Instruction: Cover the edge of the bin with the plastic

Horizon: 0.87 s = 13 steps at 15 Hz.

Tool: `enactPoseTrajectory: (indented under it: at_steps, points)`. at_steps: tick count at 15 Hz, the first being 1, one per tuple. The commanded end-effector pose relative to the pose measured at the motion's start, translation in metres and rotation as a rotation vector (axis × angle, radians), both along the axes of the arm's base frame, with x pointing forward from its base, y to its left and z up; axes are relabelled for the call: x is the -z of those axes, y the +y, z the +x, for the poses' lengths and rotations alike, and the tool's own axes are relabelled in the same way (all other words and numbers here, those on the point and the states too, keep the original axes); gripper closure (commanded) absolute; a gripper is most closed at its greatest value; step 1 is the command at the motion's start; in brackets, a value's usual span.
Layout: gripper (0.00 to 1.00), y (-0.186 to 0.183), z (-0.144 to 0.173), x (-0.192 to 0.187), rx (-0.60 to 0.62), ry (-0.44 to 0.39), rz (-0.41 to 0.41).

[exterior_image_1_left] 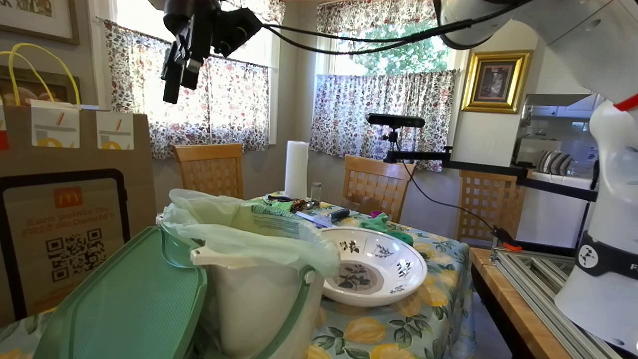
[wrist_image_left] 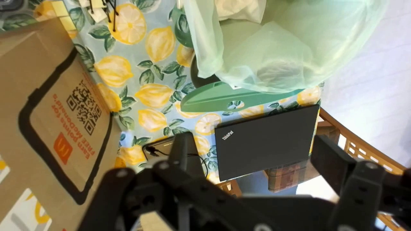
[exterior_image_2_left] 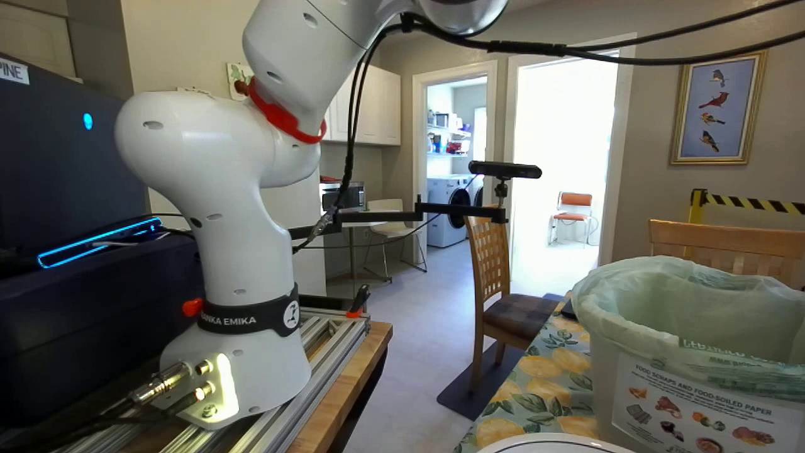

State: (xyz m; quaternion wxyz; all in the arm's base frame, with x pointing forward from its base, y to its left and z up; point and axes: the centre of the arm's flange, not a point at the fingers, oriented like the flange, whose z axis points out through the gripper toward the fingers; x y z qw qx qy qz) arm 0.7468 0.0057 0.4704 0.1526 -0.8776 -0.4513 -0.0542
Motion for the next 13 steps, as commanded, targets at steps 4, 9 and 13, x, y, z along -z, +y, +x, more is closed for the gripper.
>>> enactPoseTrajectory:
  at_steps: [4,9,13]
  points:
    - [0.00,0.0010,-0.0098,-0.0060,-0.007,0.008,-0.033]
    - [0.00,0.0007,-0.0108,-0.0027,-0.007,0.013,-0.036]
    - [0.00,0.0006,-0.0109,-0.0028,-0.007,0.013,-0.036]
